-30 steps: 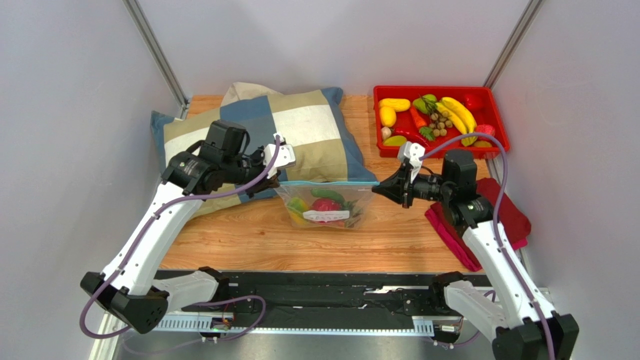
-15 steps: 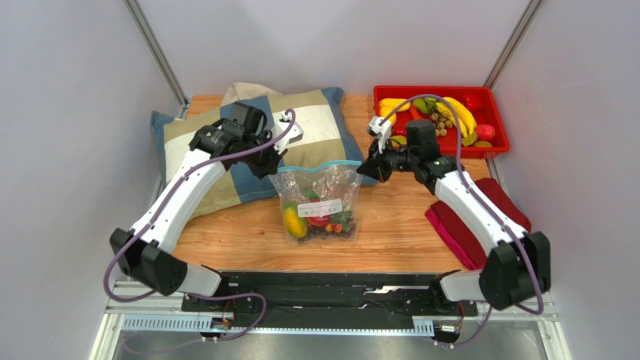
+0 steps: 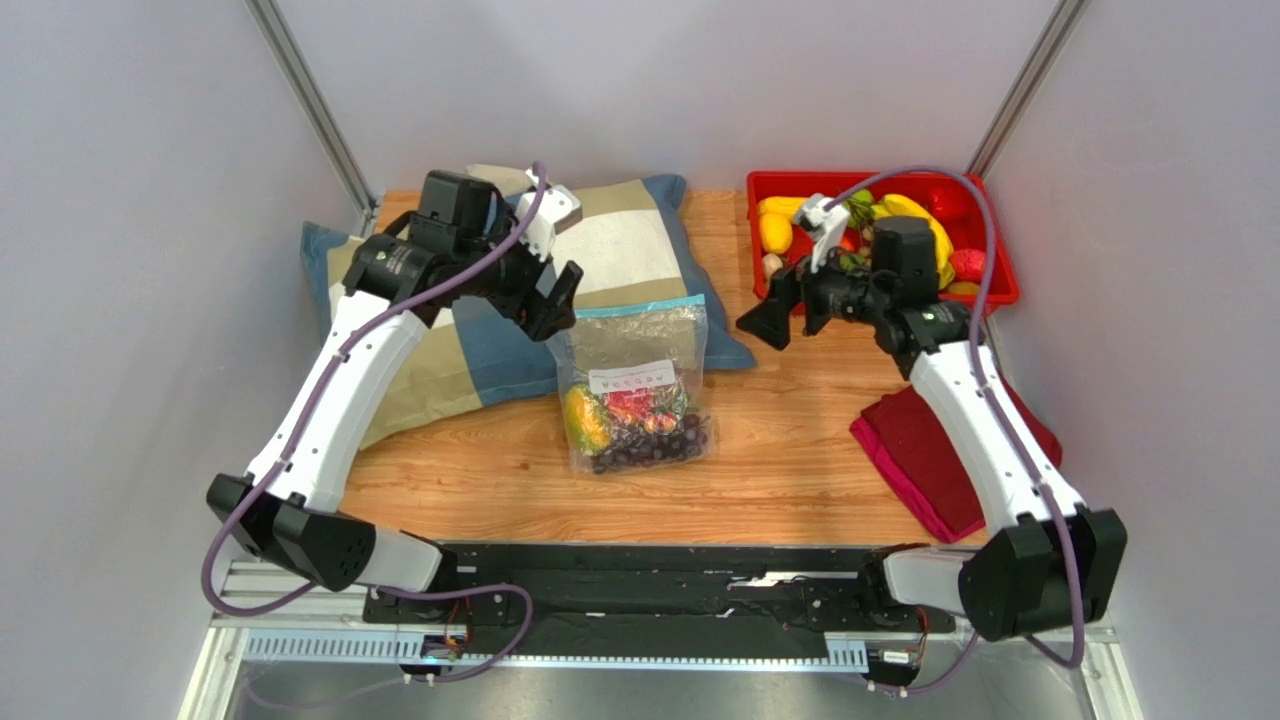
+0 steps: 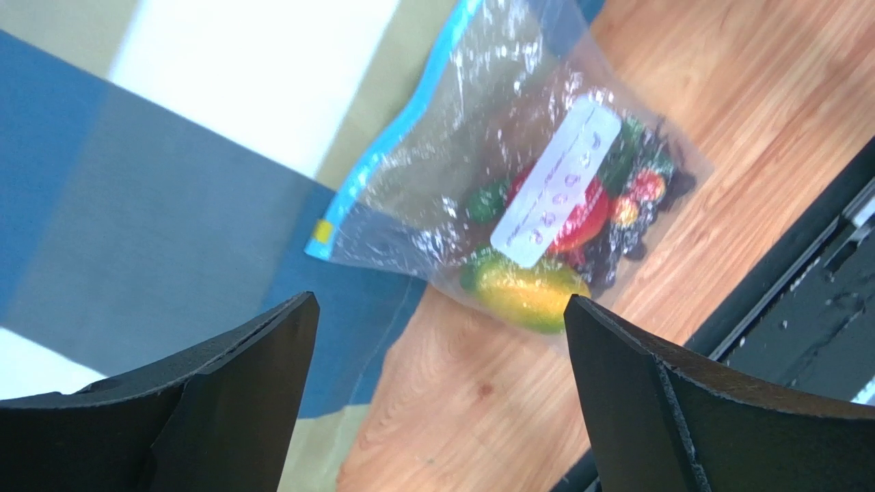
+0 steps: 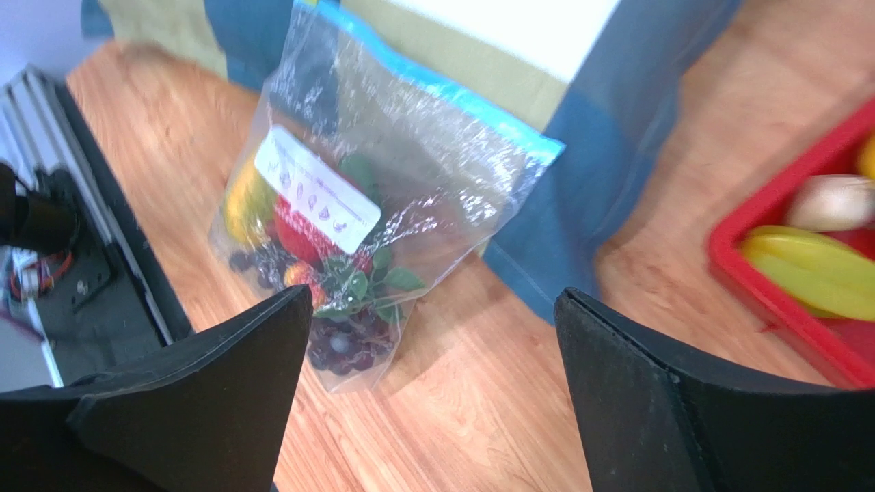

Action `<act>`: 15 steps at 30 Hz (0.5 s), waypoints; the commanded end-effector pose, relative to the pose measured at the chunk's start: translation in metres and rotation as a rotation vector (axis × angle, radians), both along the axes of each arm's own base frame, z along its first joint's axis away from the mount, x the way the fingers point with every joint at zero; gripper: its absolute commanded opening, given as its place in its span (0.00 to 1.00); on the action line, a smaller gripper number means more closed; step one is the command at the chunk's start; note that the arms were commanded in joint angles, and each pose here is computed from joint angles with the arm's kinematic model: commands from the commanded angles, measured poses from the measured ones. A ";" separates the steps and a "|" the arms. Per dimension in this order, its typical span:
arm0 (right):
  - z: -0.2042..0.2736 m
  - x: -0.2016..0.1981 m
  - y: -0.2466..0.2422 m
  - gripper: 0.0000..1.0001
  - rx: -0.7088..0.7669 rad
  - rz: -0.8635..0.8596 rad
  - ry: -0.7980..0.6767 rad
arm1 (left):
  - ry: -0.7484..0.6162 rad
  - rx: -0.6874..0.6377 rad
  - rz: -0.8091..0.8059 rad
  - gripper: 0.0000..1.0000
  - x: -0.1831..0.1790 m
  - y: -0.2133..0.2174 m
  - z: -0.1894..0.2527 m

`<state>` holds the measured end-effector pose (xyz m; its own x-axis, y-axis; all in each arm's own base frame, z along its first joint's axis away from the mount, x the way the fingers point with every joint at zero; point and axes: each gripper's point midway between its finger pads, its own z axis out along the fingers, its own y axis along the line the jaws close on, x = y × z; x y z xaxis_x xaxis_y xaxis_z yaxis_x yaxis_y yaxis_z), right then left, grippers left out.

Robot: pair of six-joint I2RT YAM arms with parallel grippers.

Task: Place the food in the zip-top bag and seal the zipper
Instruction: Place the zipper food storage bag at the center of the board, then reset both arms

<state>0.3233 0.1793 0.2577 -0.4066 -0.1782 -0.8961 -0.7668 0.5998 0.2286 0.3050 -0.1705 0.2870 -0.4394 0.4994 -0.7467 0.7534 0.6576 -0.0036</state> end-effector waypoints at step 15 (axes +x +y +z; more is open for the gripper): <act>-0.018 -0.025 -0.086 0.95 0.093 -0.442 0.241 | 0.023 -0.152 0.422 0.99 -0.033 0.086 0.001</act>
<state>0.3142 0.0954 0.2460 -0.6066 0.1000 -0.7887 -0.4083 0.8120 0.4170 0.2816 -0.0963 0.3023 -0.5485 0.2324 -0.8032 0.5079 0.8557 -0.0993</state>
